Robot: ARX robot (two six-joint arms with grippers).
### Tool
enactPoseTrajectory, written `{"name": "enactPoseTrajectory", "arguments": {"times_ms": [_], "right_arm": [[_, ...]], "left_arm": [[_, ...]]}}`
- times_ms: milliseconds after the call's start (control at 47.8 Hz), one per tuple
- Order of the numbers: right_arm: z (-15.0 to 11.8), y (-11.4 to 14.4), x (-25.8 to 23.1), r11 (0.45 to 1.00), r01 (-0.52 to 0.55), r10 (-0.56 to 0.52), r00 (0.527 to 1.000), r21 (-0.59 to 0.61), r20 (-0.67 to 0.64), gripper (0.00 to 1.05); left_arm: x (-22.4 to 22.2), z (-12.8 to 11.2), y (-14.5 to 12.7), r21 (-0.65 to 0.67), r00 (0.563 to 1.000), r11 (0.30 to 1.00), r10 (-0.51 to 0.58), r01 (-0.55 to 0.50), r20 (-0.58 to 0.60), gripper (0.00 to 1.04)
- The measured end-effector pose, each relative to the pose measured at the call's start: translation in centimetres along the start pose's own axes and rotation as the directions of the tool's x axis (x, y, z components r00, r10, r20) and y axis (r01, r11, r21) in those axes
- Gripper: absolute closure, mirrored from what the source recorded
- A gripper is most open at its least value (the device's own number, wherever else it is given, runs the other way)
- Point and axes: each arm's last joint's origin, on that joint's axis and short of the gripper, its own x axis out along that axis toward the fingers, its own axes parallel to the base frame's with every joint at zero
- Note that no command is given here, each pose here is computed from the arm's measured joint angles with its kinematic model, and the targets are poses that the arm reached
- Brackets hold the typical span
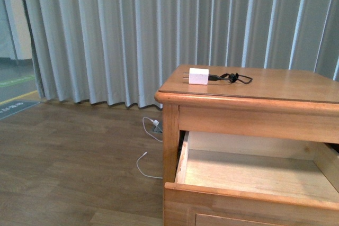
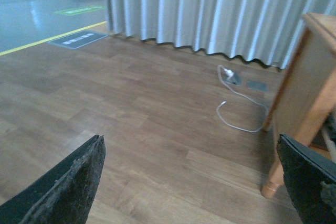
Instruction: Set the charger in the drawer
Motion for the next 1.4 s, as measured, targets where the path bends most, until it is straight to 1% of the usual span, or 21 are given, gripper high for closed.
{"name": "enactPoseTrajectory", "arguments": {"times_ms": [42,84,146,293,376,481,565,753,836,878,920,983,1025,1108,1150,1192,1275,1401], "right_arm": [[0.0,0.0,0.0,1.000,0.000,0.000,1.000,0.000,0.000,0.08],[0.0,0.0,0.0,1.000,0.000,0.000,1.000,0.000,0.000,0.08],[0.0,0.0,0.0,1.000,0.000,0.000,1.000,0.000,0.000,0.08],[0.0,0.0,0.0,1.000,0.000,0.000,1.000,0.000,0.000,0.08],[0.0,0.0,0.0,1.000,0.000,0.000,1.000,0.000,0.000,0.08],[0.0,0.0,0.0,1.000,0.000,0.000,1.000,0.000,0.000,0.08],[0.0,0.0,0.0,1.000,0.000,0.000,1.000,0.000,0.000,0.08],[0.0,0.0,0.0,1.000,0.000,0.000,1.000,0.000,0.000,0.08],[0.0,0.0,0.0,1.000,0.000,0.000,1.000,0.000,0.000,0.08],[0.0,0.0,0.0,1.000,0.000,0.000,1.000,0.000,0.000,0.08],[0.0,0.0,0.0,1.000,0.000,0.000,1.000,0.000,0.000,0.08],[0.0,0.0,0.0,1.000,0.000,0.000,1.000,0.000,0.000,0.08],[0.0,0.0,0.0,1.000,0.000,0.000,1.000,0.000,0.000,0.08],[0.0,0.0,0.0,1.000,0.000,0.000,1.000,0.000,0.000,0.08],[0.0,0.0,0.0,1.000,0.000,0.000,1.000,0.000,0.000,0.08],[0.0,0.0,0.0,1.000,0.000,0.000,1.000,0.000,0.000,0.08],[0.0,0.0,0.0,1.000,0.000,0.000,1.000,0.000,0.000,0.08],[0.0,0.0,0.0,1.000,0.000,0.000,1.000,0.000,0.000,0.08]], "left_arm": [[0.4,0.0,-0.2,0.003,1.000,1.000,-0.005,0.005,-0.020,0.06],[1.0,0.5,-0.7,0.002,0.997,0.999,-0.052,0.052,-0.049,0.06],[1.8,1.2,-1.1,0.005,0.993,0.996,-0.091,0.092,-0.072,0.06],[4.6,3.4,-3.1,0.015,0.970,0.978,-0.206,0.210,-0.132,0.06],[6.9,5.0,-5.1,0.028,0.948,0.959,-0.276,0.284,-0.159,0.06],[10.5,7.0,-8.9,0.083,0.908,0.914,-0.379,0.398,-0.176,0.06],[13.6,7.8,-11.9,0.110,0.886,0.889,-0.418,0.445,-0.200,0.06],[20.9,9.2,-19.0,0.113,0.865,0.866,-0.460,0.487,-0.198,0.06],[22.7,9.5,-21.6,0.114,0.859,0.859,-0.474,0.499,-0.191,0.06],[23.8,9.6,-23.6,0.114,0.855,0.853,-0.486,0.509,-0.181,0.06],[24.6,9.5,-25.7,0.117,0.854,0.850,-0.492,0.513,-0.171,0.06],[25.7,8.9,-29.3,0.118,0.840,0.836,-0.515,0.536,-0.170,0.06],[26.2,8.5,-31.0,0.123,0.833,0.828,-0.524,0.547,-0.176,0.06],[27.5,7.8,-34.0,0.127,0.844,0.839,-0.506,0.529,-0.176,0.06],[28.2,7.6,-35.0,0.130,0.856,0.850,-0.488,0.511,-0.170,0.06],[28.9,7.3,-35.7,0.124,0.856,0.852,-0.488,0.510,-0.169,0.06],[29.7,7.1,-36.4,0.123,0.869,0.864,-0.468,0.488,-0.162,0.06],[30.6,7.0,-37.4,0.119,0.874,0.869,-0.460,0.480,-0.158,0.06]]}}
